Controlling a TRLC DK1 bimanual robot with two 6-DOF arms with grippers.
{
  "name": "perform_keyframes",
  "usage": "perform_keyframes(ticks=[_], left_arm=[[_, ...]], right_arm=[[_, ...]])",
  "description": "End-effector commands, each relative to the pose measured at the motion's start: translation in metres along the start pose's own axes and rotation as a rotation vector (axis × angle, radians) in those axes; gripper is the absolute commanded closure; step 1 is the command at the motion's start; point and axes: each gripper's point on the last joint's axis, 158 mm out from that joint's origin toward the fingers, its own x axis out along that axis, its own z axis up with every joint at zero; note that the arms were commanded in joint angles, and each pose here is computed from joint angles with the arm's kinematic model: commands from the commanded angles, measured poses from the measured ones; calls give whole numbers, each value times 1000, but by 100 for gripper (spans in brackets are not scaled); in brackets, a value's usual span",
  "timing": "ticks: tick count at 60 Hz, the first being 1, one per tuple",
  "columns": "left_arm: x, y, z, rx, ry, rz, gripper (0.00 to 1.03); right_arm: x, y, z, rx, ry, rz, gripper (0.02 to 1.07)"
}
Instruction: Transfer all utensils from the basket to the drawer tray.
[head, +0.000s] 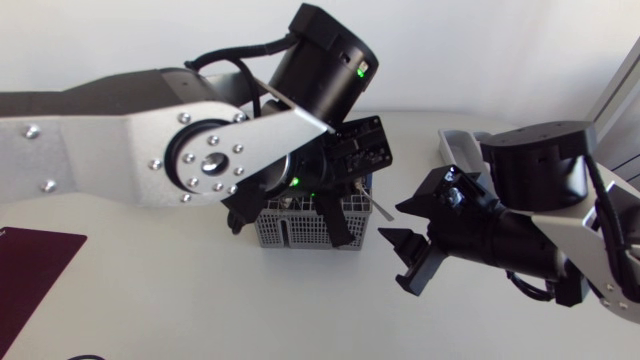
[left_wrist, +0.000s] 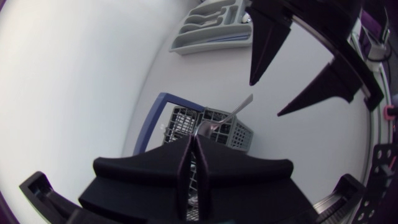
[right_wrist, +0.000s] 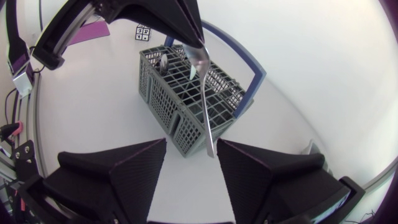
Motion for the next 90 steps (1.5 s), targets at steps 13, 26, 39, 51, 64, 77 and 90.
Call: perform_keyframes(ticks=[13, 26, 39, 51, 64, 77, 90], left_arm=[[7, -19, 14, -398, 27, -179, 100], [7, -29, 14, -481, 49, -261, 100], [4, -36, 13, -462, 65, -277, 100], [2, -45, 14, -446, 70, -295, 100], [-1, -46, 17, -450, 66, -311, 100], [-4, -49, 20, -458, 56, -335, 100], [-6, -50, 21, -467, 52, -341, 100]], right_arm=[[1, 5, -8, -111, -30, -56, 46], [3, 5, -6, -177, -61, -104, 50], [5, 3, -7, -229, -70, -135, 62], [5, 2, -2, -242, -82, -152, 63], [7, 5, -2, -258, -78, -150, 82], [9, 8, -7, -265, -61, -142, 101], [11, 10, -12, -268, -47, -136, 101]])
